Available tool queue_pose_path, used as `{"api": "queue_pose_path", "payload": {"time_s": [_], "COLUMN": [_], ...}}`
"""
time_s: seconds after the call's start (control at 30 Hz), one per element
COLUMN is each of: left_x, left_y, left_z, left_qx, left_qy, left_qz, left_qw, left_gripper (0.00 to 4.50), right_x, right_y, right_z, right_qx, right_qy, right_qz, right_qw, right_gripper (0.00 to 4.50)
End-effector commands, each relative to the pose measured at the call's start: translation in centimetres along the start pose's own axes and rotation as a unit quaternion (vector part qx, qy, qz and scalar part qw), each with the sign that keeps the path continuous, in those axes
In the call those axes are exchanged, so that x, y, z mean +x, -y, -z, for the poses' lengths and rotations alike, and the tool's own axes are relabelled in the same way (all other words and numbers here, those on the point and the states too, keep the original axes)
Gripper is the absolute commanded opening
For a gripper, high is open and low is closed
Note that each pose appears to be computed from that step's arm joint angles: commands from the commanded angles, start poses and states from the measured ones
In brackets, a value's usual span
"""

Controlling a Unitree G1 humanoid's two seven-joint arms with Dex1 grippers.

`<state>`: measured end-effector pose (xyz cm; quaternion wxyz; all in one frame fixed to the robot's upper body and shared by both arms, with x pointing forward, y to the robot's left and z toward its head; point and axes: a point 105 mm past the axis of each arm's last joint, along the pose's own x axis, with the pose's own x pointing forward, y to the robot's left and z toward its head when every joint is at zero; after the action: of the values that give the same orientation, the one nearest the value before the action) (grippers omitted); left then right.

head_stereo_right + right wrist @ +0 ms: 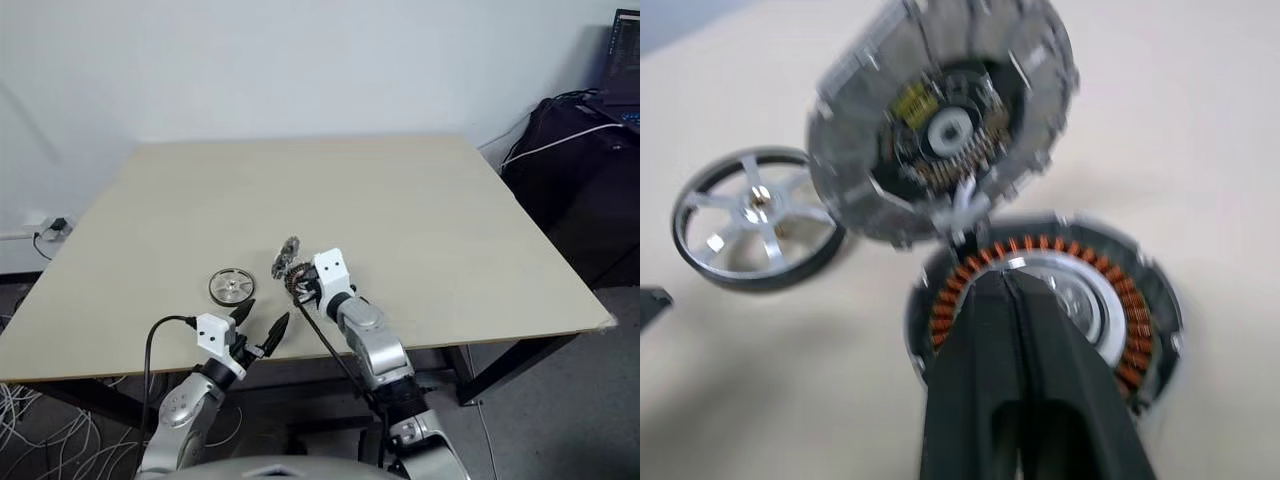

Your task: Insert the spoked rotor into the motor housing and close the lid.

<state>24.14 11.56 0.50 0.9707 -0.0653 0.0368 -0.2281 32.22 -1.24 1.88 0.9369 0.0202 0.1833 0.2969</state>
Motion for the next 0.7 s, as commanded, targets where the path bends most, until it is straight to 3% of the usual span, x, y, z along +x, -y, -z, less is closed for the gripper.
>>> {"api": "queue_pose_path", "payload": {"time_s": [0.03, 0.7], "left_x": [0.4, 0.3], "left_y": [0.2, 0.1], "left_z": [-0.9, -0.8], "left_qx": [0.003, 0.003], "left_qy": [0.019, 0.020], "left_qz": [0.007, -0.001], "left_qw": [1.000, 1.000], "left_gripper": [4.50, 4.50], "right_x": [0.3, 2.9], "right_y": [0.2, 1.4], "right_z": [-1.6, -1.1], "right_qx": [-0.018, -0.048], "right_qy": [0.017, -0.019], "right_qz": [0.017, 0.044], "right_qw": [1.000, 0.998], "right_gripper": [0.05, 0.05]}}
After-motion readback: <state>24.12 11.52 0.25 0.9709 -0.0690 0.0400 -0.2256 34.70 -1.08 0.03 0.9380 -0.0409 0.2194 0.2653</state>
